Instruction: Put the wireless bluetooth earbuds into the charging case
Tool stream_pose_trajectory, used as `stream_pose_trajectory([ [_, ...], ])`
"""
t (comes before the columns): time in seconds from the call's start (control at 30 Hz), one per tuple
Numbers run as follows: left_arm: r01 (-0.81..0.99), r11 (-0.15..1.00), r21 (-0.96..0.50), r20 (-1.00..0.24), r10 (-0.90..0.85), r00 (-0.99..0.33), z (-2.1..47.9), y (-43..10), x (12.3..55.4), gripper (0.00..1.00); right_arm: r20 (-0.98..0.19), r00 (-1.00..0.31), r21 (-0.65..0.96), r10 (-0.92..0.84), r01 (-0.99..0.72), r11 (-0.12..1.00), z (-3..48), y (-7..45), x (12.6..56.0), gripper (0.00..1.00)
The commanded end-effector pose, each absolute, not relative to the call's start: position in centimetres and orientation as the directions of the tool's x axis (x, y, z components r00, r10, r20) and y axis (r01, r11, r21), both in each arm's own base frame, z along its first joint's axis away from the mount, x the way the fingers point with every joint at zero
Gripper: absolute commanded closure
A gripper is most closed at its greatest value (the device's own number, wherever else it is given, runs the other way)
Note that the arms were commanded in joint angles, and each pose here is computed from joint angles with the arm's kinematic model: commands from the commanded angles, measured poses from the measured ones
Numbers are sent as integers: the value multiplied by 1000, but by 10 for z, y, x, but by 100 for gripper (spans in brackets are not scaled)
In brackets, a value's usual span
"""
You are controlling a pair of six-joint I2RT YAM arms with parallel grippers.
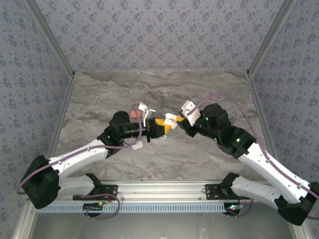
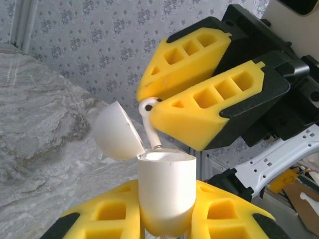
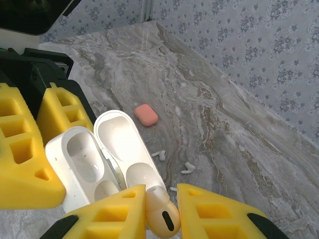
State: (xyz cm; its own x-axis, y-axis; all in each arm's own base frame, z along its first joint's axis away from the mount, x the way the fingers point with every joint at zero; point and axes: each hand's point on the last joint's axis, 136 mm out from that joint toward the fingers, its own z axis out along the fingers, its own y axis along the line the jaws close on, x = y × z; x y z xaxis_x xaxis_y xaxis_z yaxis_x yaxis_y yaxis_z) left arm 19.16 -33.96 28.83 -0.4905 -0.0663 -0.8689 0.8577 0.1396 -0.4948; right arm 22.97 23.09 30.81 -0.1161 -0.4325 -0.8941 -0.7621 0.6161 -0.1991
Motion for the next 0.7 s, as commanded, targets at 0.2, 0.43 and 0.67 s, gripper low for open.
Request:
stream_pose_trajectory([
  [0.2,896,93,-434,-899,-105,-425,314,-340,184,100,-899,-112,-155,-424,-824,545,313,242,214,77],
  [0.43,903,84,-421,-905,-102,-413,315,-342,181,100,-909,-137,-95,-395,-852,514,318,247,207,75],
  [0.67,910,79,-407,-912,-101,-398,316,-344,178,100,-921,-191,-3,-339,-868,497,332,251,205,67],
])
